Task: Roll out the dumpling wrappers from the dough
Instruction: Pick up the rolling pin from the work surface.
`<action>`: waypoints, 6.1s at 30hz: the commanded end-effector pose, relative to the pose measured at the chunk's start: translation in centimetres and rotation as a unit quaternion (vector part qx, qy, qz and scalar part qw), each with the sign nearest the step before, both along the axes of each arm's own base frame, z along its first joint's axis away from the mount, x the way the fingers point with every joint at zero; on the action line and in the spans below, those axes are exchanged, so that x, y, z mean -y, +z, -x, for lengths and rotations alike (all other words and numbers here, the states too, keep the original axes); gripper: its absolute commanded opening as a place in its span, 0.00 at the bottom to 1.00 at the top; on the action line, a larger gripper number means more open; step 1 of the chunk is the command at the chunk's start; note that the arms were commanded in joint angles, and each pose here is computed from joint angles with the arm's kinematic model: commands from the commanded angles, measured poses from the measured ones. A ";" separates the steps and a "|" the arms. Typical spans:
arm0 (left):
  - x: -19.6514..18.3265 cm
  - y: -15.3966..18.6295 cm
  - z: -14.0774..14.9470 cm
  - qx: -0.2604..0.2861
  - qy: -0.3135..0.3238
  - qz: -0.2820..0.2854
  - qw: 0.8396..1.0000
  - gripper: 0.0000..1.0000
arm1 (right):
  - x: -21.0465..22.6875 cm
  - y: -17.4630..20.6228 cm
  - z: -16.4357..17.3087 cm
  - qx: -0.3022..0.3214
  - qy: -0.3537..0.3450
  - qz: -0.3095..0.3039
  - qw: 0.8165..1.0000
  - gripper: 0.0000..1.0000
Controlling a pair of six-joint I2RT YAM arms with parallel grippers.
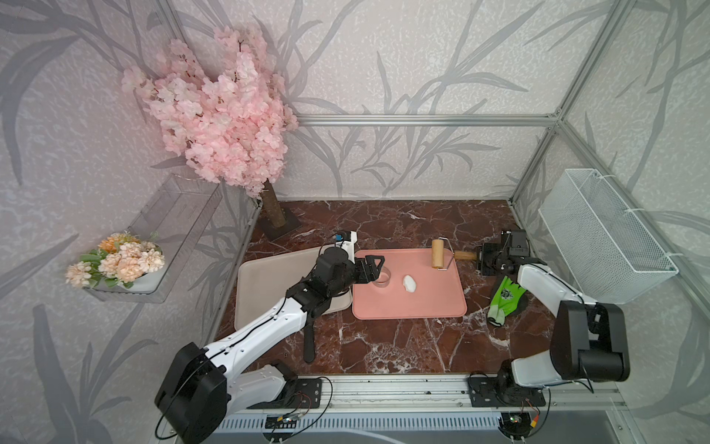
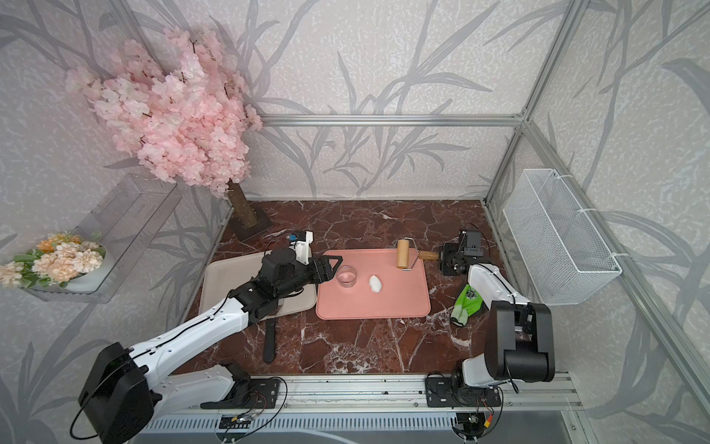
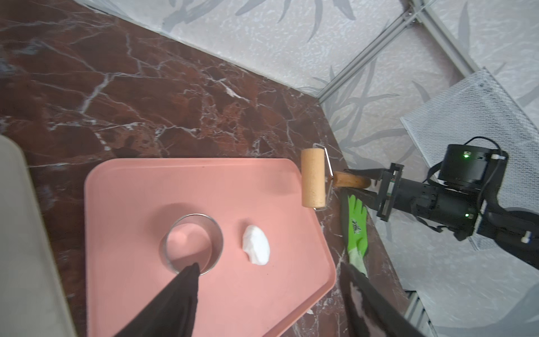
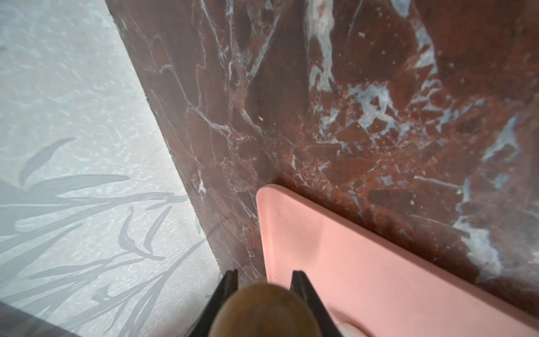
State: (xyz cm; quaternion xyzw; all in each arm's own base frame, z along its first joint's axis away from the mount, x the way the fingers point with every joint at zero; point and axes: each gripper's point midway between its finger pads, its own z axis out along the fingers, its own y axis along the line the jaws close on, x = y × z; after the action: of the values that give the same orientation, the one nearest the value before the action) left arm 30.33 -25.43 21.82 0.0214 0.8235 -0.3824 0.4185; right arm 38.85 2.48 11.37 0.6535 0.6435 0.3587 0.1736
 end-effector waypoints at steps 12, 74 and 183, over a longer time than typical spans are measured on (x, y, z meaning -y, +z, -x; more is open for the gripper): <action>8.8 4.6 1.0 0.121 -0.087 0.100 0.984 0.62 | -4.0 10.0 -1.7 0.236 -0.090 -0.089 0.964 0.03; 11.2 10.9 -3.1 0.276 -0.009 0.284 0.918 0.47 | -12.0 24.5 1.8 0.415 0.000 -0.234 0.879 0.00; 2.9 10.5 -1.2 0.083 -0.057 0.251 0.963 0.00 | -14.4 17.9 7.9 0.475 0.384 0.003 0.792 0.79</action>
State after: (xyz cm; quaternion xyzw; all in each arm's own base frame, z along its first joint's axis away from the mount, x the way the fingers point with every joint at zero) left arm 33.36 -28.24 28.67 -0.0244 0.7074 -0.5369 0.4590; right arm 32.36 14.39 23.89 0.2342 0.7033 0.6177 0.2625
